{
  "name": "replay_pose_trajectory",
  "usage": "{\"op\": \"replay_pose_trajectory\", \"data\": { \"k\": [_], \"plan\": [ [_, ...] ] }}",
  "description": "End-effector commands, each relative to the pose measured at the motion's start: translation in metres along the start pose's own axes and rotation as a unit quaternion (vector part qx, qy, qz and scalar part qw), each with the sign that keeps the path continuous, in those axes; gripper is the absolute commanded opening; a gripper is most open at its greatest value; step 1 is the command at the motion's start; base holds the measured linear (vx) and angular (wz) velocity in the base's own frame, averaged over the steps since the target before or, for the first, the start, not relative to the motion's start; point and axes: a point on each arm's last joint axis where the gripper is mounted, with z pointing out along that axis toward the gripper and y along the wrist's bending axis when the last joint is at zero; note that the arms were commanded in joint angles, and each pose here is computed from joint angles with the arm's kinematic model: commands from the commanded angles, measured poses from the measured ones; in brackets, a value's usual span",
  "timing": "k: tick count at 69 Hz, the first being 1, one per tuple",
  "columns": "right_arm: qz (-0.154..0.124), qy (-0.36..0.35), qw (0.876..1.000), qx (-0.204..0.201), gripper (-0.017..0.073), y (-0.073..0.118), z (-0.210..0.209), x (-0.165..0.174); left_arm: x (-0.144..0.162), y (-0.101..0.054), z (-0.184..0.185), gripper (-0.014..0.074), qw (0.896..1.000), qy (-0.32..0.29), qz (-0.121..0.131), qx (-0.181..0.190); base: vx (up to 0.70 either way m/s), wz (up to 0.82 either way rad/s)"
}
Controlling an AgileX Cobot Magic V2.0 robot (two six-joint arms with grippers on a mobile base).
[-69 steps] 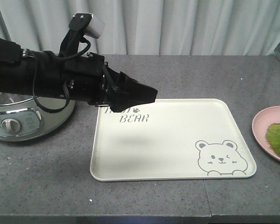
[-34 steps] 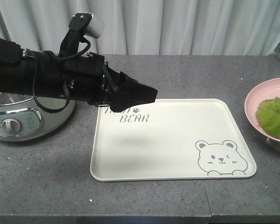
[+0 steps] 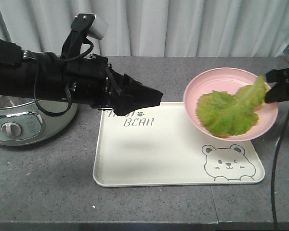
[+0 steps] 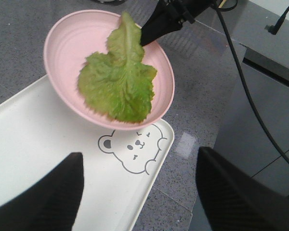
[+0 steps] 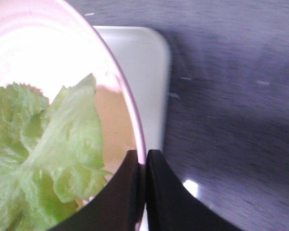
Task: Transfer vegetables to tray and serve
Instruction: 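Grip the pink plate rim with the right gripper and slide it onto the tray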
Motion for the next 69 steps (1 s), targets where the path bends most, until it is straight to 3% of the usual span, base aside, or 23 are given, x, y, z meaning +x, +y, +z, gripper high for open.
{"op": "replay_pose_trajectory", "data": {
  "k": [1,15,22,29,45,55,69],
  "plan": [
    [-0.027,-0.059,0.998,-0.021,-0.0004,0.043,-0.012,-0.016,-0.016,-0.013,-0.013,0.0486,0.999,-0.043,0.0,0.007,0.0,0.0],
    [-0.048,-0.055,0.996,-0.057,-0.0004,0.102,0.019,-0.021,-0.016,-0.013,-0.013,0.0486,0.999,-0.043,0.0,0.007,0.0,0.0],
    [-0.038,-0.04,0.996,-0.064,-0.0004,0.112,0.039,-0.021,-0.016,-0.013,-0.013,0.0486,0.999,-0.043,0.0,0.007,0.0,0.0],
    [-0.015,-0.021,0.998,-0.064,-0.0004,0.107,0.06,-0.021,-0.016,-0.013,-0.013,0.0486,0.999,-0.043,0.0,0.007,0.0,0.0],
    [-0.004,0.028,0.999,-0.028,-0.0004,0.089,0.095,-0.017,-0.016,-0.013,-0.013,0.0486,0.999,-0.043,0.0,0.007,0.0,0.0],
    [0.0,0.037,0.999,-0.027,0.0004,0.086,0.102,-0.015,-0.016,-0.013,-0.013,0.0486,0.999,-0.043,0.0,0.007,0.0,0.0],
    [-0.002,0.047,0.998,-0.029,0.0102,0.086,0.102,-0.013,-0.016,-0.013,-0.013,0.0486,0.999,-0.043,0.0,0.007,0.0,0.0]
  ]
}}
